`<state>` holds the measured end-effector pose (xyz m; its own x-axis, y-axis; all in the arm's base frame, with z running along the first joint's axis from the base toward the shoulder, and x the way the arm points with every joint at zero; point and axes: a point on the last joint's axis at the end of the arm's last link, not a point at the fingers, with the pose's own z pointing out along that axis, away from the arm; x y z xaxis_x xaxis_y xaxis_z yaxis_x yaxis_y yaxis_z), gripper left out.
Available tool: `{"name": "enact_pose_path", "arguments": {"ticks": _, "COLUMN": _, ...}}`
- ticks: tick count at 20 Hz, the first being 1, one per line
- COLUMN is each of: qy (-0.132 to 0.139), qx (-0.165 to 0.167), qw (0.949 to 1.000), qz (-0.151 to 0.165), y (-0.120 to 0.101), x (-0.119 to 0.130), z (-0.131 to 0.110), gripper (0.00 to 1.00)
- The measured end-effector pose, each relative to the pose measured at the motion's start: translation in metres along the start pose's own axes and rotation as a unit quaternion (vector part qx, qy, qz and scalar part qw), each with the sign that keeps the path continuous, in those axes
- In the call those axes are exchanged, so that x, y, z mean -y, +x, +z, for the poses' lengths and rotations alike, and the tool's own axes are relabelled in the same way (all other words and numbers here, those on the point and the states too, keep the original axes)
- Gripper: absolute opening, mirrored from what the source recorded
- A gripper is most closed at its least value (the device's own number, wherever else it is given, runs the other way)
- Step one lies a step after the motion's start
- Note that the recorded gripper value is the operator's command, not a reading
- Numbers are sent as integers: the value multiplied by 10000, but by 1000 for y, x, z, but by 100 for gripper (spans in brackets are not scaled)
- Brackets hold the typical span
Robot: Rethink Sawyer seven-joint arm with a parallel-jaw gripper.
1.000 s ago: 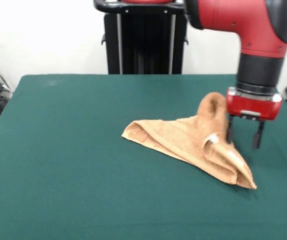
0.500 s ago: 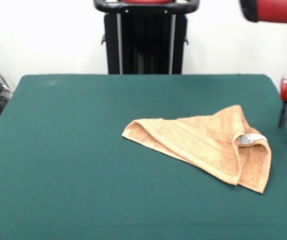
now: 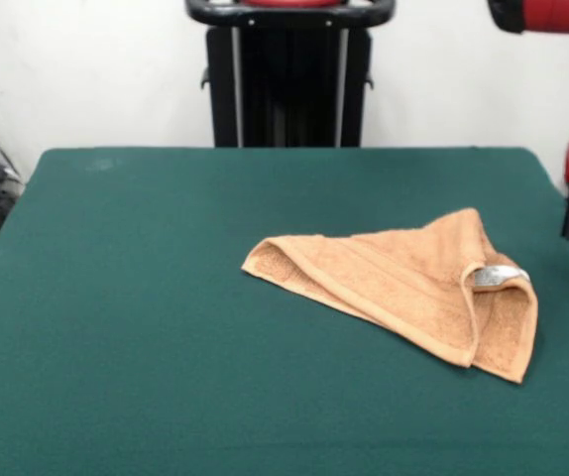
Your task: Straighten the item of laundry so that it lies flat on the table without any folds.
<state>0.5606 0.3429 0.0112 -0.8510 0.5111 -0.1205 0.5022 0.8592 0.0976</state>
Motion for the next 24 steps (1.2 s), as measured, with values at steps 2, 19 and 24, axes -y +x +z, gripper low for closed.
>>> {"name": "enact_pose_path", "arguments": {"ticks": 2, "qy": -37, "qx": 82, "qw": 9998, "qz": 188, "y": -30, "x": 14, "z": -15, "gripper": 100}}
{"name": "enact_pose_path", "arguments": {"ticks": 19, "qy": -148, "qx": 527, "qw": 9980, "qz": 304, "y": -126, "x": 72, "z": -81, "gripper": 100}}
{"name": "enact_pose_path", "arguments": {"ticks": 24, "qy": -45, "qx": 506, "qw": 9985, "qz": 195, "y": -130, "x": 91, "z": -77, "gripper": 100}}
